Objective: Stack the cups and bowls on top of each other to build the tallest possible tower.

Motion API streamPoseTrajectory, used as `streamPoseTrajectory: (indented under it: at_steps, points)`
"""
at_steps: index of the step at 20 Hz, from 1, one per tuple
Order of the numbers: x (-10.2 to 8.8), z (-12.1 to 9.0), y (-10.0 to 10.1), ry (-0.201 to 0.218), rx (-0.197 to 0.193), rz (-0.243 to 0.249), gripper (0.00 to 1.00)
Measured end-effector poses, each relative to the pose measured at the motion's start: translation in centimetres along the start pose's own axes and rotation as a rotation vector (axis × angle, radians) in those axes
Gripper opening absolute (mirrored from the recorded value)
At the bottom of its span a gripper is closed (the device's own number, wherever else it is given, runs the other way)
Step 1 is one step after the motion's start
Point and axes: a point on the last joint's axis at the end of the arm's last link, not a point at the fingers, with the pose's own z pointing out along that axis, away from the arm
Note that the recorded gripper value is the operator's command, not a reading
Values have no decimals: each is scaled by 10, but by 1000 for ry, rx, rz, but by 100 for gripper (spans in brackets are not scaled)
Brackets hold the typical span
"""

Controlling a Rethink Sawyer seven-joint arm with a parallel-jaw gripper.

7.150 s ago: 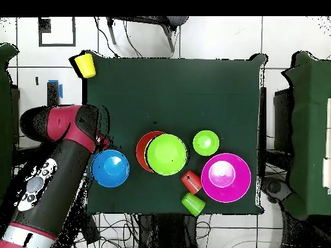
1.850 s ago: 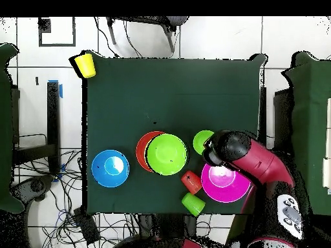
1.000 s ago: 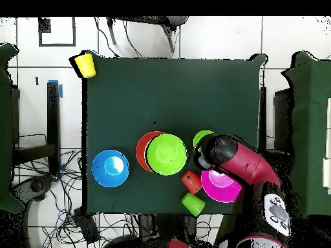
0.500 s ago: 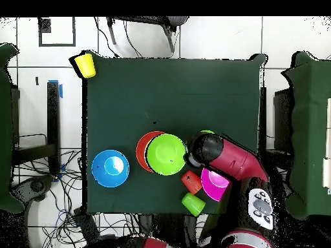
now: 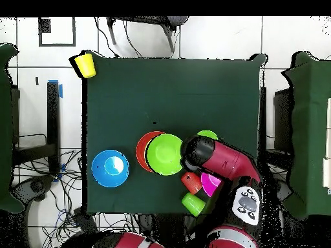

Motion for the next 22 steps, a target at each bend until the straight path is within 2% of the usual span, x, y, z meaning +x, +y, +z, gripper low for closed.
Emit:
streamPoseTrajectory:
  at_steps: [8,13,22]
  points:
    - [-1,5,-15,3,29,17,100]
    - [-3,19,-23,12,38,29,100]
    - [-10,45,-30,-28,40,38,100]
